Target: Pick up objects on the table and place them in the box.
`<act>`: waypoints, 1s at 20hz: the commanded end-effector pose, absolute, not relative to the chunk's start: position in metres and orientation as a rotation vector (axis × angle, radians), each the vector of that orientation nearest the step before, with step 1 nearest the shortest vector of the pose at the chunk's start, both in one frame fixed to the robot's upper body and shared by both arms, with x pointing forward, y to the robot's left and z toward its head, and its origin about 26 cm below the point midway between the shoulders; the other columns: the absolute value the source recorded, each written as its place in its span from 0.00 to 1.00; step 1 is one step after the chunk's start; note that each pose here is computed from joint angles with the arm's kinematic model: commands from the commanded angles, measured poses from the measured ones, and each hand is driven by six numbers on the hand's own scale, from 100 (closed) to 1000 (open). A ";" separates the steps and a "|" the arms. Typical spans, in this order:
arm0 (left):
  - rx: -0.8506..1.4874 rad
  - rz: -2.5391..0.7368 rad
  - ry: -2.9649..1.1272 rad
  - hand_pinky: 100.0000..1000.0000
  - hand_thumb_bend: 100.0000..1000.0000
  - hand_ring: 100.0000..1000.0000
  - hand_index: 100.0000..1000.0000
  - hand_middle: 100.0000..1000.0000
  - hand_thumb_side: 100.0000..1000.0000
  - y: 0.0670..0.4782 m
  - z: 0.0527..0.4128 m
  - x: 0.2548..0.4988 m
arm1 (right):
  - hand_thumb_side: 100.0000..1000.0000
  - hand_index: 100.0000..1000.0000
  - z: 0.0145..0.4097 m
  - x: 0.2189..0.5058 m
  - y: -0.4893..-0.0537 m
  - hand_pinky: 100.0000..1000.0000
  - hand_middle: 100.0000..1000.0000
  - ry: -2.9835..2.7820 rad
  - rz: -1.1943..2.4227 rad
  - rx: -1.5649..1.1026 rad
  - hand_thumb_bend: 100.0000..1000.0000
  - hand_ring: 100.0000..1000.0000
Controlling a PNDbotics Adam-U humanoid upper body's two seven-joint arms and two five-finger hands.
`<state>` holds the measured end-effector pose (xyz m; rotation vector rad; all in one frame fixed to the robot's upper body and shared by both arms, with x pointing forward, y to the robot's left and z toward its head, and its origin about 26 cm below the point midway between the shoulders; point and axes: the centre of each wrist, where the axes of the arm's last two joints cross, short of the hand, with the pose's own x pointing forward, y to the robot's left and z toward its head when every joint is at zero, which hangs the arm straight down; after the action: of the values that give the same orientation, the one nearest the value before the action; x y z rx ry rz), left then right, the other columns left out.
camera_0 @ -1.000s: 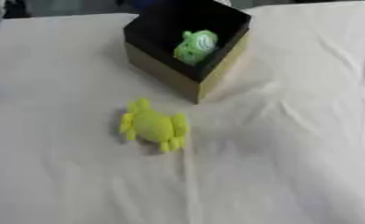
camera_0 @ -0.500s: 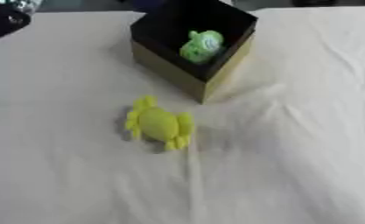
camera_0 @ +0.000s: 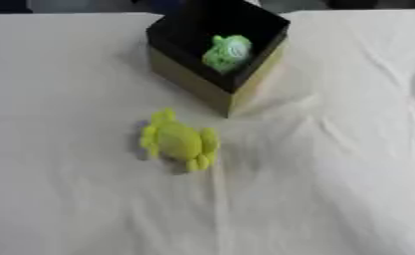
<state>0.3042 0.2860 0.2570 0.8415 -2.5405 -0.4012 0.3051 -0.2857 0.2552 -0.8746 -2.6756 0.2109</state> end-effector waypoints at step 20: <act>0.785 -0.218 -2.601 0.69 0.22 0.80 0.83 0.76 1.00 0.289 0.245 0.300 | 1.00 0.79 0.262 0.302 -0.288 0.83 0.65 -2.698 0.201 -0.900 0.00 0.68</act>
<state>0.3026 0.2883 0.2383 0.7721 -2.5769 -0.2119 0.3052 -0.2858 0.2549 -0.8757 -2.6735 0.2006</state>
